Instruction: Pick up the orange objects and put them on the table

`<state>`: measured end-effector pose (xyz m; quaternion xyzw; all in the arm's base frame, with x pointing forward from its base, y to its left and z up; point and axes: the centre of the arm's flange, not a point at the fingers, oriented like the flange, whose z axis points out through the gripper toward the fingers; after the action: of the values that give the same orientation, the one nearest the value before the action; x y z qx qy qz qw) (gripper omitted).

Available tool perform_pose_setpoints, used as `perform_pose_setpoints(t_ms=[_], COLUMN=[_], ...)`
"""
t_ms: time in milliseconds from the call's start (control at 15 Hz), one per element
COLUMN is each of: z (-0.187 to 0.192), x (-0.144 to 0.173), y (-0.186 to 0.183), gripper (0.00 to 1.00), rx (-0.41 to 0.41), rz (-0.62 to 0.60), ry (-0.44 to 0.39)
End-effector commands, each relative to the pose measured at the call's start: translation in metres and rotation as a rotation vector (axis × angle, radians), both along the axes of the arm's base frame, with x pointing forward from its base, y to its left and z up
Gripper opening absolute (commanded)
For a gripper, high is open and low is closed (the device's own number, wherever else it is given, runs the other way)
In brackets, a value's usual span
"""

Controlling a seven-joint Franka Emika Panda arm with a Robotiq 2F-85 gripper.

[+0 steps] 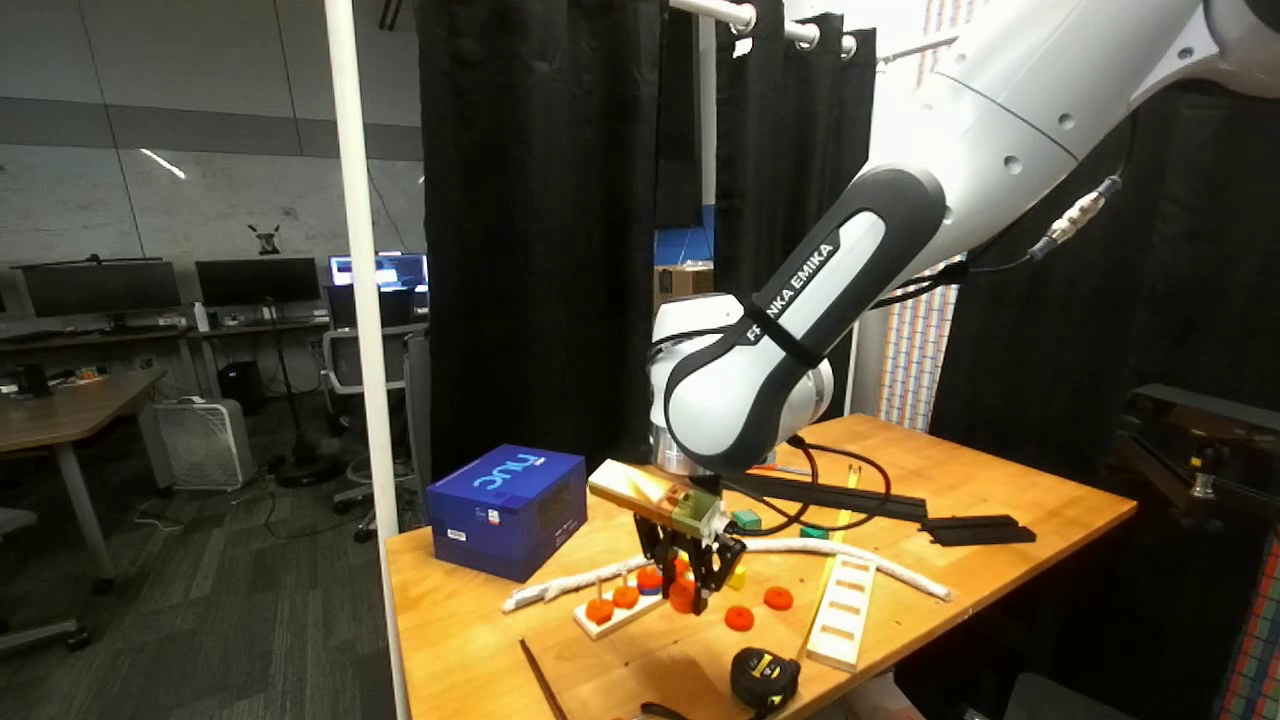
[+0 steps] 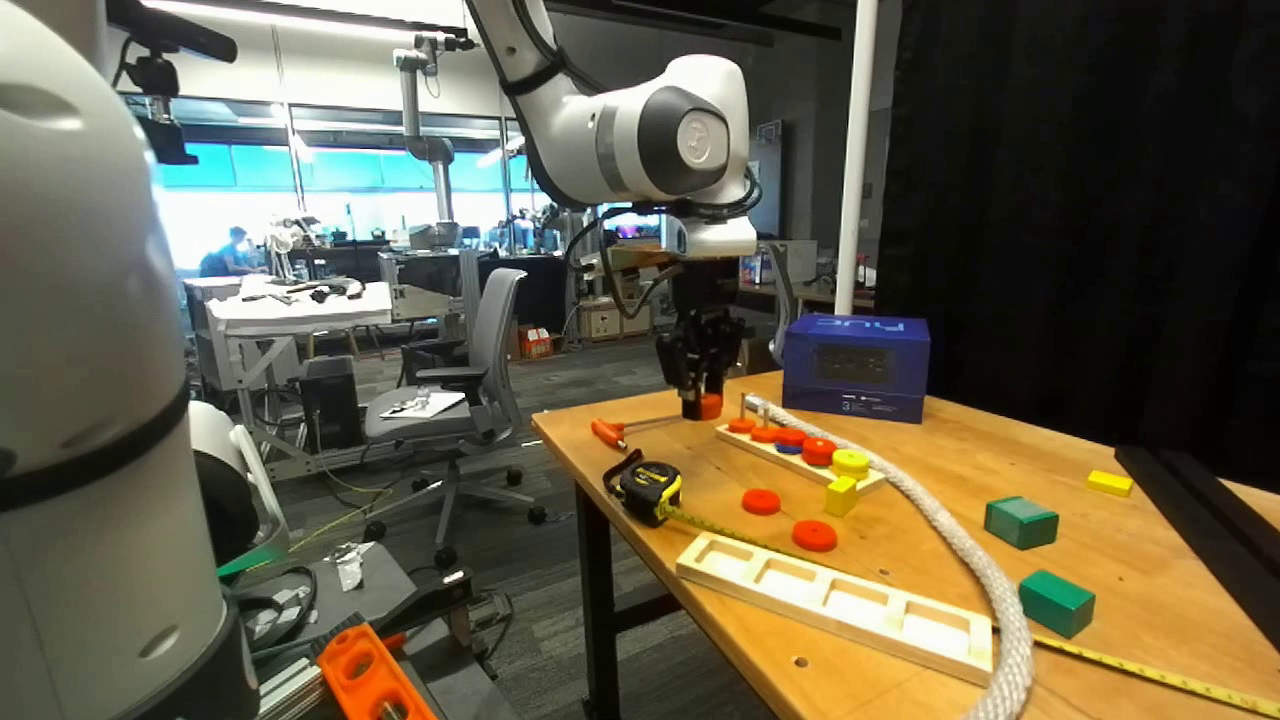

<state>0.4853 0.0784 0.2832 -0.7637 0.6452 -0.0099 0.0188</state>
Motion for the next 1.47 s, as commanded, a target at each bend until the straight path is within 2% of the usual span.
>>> perform_pose_setpoints(t_ms=[0, 733, 1200, 1267, 1333, 1400], z=[-0.014, -0.066, -0.069, -0.068, -0.067, -0.066], x=[-0.006, -0.002, -0.001, -0.001, -0.001, -0.001], y=[-0.008, -0.011, -0.011, -0.010, -0.010, -0.010], gripper=[0.18, 0.18, 0.19, 0.41, 0.67, 0.68], rx=[0.032, 0.051, 0.050, 0.049, 0.046, 0.045], rz=[0.020, 0.053, 0.081, 0.093, 0.100, 0.102], ry=[-0.004, 0.057, 0.059, 0.060, 0.060, 0.060])
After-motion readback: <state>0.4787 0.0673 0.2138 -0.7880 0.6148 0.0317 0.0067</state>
